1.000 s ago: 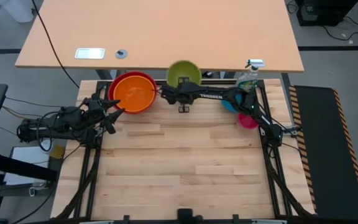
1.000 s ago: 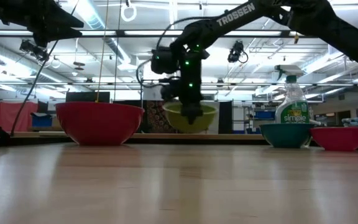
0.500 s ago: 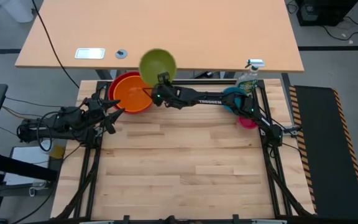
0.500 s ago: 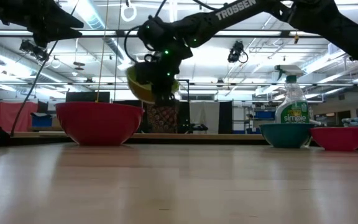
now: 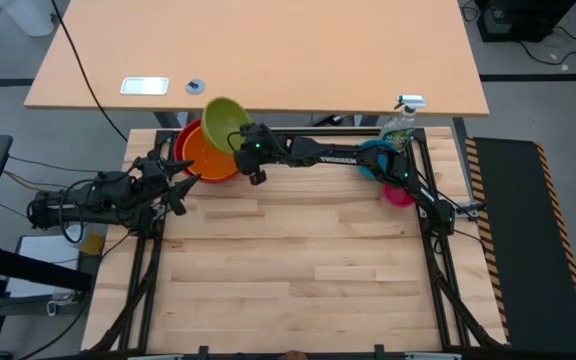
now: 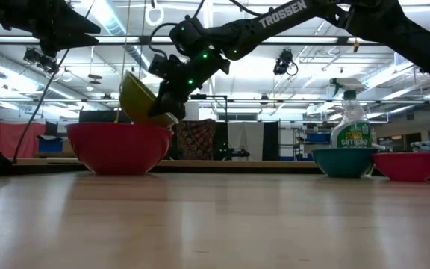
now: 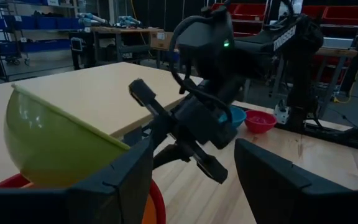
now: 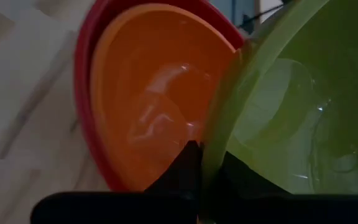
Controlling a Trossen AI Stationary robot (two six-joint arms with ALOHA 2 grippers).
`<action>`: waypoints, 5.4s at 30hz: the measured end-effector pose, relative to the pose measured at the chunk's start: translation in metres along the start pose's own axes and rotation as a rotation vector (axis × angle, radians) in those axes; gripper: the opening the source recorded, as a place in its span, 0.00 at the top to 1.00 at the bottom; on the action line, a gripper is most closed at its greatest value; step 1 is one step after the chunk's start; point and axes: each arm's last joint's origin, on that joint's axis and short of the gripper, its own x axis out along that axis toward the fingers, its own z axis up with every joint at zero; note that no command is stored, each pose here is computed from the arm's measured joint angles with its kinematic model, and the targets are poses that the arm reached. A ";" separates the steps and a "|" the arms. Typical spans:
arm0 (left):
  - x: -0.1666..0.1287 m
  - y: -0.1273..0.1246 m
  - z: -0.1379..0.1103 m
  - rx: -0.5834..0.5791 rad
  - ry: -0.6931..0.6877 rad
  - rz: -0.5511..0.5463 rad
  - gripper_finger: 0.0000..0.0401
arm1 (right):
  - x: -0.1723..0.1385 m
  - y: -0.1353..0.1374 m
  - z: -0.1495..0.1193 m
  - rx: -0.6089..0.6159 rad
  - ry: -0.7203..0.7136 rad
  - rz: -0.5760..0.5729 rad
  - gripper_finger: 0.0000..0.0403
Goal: Nest bowls inside each other
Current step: Stack the green bowl on top of the orange bowl, then stack the blue bowl on top of the green bowl
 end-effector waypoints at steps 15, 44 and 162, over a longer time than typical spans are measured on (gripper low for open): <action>0.000 0.000 0.000 -0.009 -0.001 -0.001 0.43 | 0.000 0.000 -0.009 0.036 -0.096 0.188 0.93; 0.000 0.000 0.000 -0.016 -0.002 -0.001 0.43 | -0.001 0.012 0.002 -0.068 -0.016 0.115 0.63; 0.000 0.002 0.002 -0.014 -0.026 0.077 0.43 | -0.036 0.020 -0.002 0.013 0.196 -0.015 0.93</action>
